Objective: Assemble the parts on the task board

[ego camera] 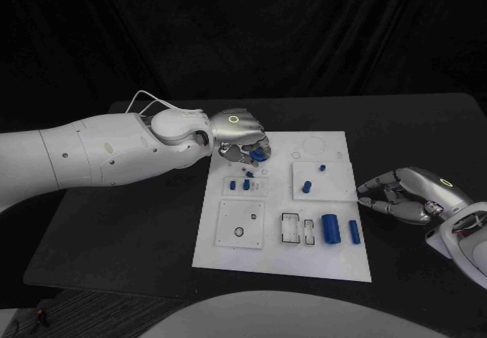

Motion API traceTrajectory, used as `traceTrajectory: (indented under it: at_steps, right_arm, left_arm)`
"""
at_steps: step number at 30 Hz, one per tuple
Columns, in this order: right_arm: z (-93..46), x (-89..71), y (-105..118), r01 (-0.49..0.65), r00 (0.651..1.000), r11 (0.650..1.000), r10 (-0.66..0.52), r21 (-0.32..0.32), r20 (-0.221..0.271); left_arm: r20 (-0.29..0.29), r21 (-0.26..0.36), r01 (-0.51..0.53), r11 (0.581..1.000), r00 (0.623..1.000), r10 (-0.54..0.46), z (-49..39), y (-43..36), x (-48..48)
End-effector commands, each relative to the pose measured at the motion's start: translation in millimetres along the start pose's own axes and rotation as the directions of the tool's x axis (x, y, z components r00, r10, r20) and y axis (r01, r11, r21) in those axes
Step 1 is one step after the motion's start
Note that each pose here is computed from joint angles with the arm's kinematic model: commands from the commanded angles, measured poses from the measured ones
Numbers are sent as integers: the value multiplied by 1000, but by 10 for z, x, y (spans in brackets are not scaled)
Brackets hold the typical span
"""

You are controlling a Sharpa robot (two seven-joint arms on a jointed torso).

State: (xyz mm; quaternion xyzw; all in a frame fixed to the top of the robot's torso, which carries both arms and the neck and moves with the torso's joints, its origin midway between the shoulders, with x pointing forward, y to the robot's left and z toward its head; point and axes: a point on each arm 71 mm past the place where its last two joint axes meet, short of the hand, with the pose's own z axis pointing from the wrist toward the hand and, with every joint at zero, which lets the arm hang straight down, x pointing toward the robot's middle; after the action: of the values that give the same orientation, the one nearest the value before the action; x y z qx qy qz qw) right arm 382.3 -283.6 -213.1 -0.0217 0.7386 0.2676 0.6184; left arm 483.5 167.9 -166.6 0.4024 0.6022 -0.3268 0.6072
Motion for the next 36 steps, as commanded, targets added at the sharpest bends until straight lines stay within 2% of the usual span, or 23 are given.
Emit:
traceTrajectory:
  at_steps: [1,4,7,13,21,36]
  right_arm:
    - [-15,-12,6,-1,1000,1000,1,4,9]
    - [-28,-39,14,-3,1000,1000,3,-2,26]
    - [-37,-70,17,-2,999,1000,2,-3,37]
    - [-31,-93,22,0,999,1000,0,-5,44]
    - [-2,-81,17,4,999,1000,-4,-4,32]
    - [16,-70,7,7,1000,1000,-7,-2,22]
  left_arm:
    - [-25,-22,-81,996,996,81,-21,45,3]
    - [-17,-33,-89,995,996,88,-47,65,-2]
    - [-37,-34,-83,996,996,82,-50,58,10]
    - [-118,-34,-54,998,992,50,-18,10,63]
    - [-215,-72,-34,997,976,18,-1,37,140]
    - [-276,-83,-14,996,961,-9,30,27,250]
